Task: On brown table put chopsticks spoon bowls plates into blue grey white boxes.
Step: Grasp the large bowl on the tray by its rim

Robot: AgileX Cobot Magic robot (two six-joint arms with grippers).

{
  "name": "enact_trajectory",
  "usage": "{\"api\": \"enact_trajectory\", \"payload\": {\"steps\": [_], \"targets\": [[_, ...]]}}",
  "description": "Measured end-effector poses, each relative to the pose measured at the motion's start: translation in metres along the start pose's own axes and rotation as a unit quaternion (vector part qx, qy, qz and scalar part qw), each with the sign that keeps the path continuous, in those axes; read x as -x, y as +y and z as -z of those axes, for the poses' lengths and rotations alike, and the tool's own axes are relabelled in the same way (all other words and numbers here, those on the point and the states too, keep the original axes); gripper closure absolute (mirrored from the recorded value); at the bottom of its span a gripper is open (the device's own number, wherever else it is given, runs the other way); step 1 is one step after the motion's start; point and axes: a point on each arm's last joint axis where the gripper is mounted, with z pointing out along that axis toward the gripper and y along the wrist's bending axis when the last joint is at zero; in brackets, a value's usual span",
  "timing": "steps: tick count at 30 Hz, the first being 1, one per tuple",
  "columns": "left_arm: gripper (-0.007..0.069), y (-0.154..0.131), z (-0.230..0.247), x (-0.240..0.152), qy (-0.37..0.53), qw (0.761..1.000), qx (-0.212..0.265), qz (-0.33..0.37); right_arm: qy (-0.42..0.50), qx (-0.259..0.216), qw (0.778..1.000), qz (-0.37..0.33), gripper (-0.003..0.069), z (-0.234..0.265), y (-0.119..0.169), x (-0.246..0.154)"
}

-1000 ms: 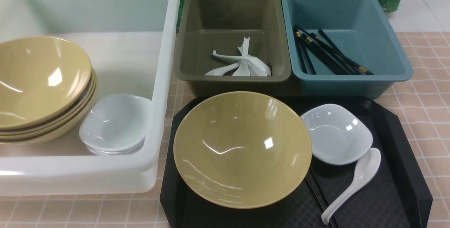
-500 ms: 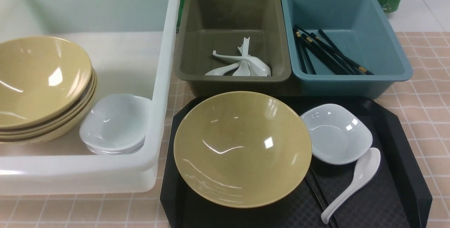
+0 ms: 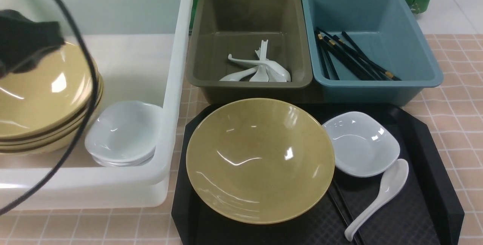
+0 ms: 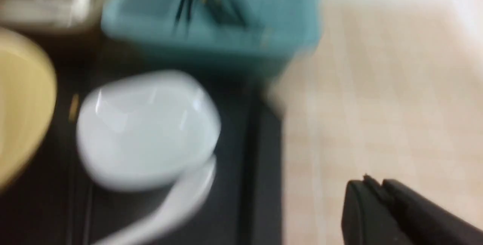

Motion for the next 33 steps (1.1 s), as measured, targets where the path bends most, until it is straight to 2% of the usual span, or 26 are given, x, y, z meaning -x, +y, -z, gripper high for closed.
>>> {"api": "enact_trajectory", "payload": {"steps": [1,2,3,6,7,8,10,16,22,27,33], "targets": [[0.0620,-0.006,-0.012,0.003,0.028,0.999,-0.039,-0.001,0.020,0.013,1.000,0.010,0.0568,-0.004,0.002,-0.002],[0.0620,-0.008,-0.014,0.004,0.032,0.998,-0.046,0.004,0.022,0.015,1.000,0.008,0.0568,-0.005,0.003,-0.002],[0.0620,-0.020,-0.027,0.009,0.051,0.994,-0.097,-0.005,0.021,0.031,0.999,0.020,0.0568,-0.008,0.006,-0.003],[0.0620,-0.058,-0.055,0.013,0.091,0.974,-0.204,-0.030,-0.011,0.065,0.997,0.028,0.0568,-0.013,0.014,-0.006],[0.0620,-0.057,-0.058,0.012,0.091,0.975,-0.201,-0.030,-0.012,0.064,0.997,0.030,0.0568,-0.014,0.014,-0.006],[0.0620,-0.078,-0.069,0.008,0.117,0.964,-0.234,-0.051,-0.016,0.075,0.997,0.033,0.0568,-0.016,0.016,-0.009],[0.0620,-0.103,-0.086,-0.001,0.152,0.951,-0.257,-0.080,-0.013,0.087,0.995,0.039,0.0568,-0.017,0.020,-0.012],[0.0620,-0.158,-0.142,-0.048,0.261,0.920,-0.238,-0.167,-0.014,0.107,0.993,0.049,0.0568,-0.017,0.025,-0.013],[0.0620,-0.189,-0.187,-0.093,0.310,0.893,-0.211,-0.250,-0.021,0.105,0.993,0.049,0.0568,-0.017,0.025,-0.013],[0.0620,-0.197,-0.209,-0.111,0.329,0.887,-0.209,-0.248,-0.022,0.105,0.993,0.049,0.0568,-0.017,0.025,-0.013],[0.0620,-0.217,-0.212,-0.119,0.337,0.885,-0.243,-0.212,-0.026,0.104,0.993,0.049,0.0567,-0.017,0.024,-0.012]]}}
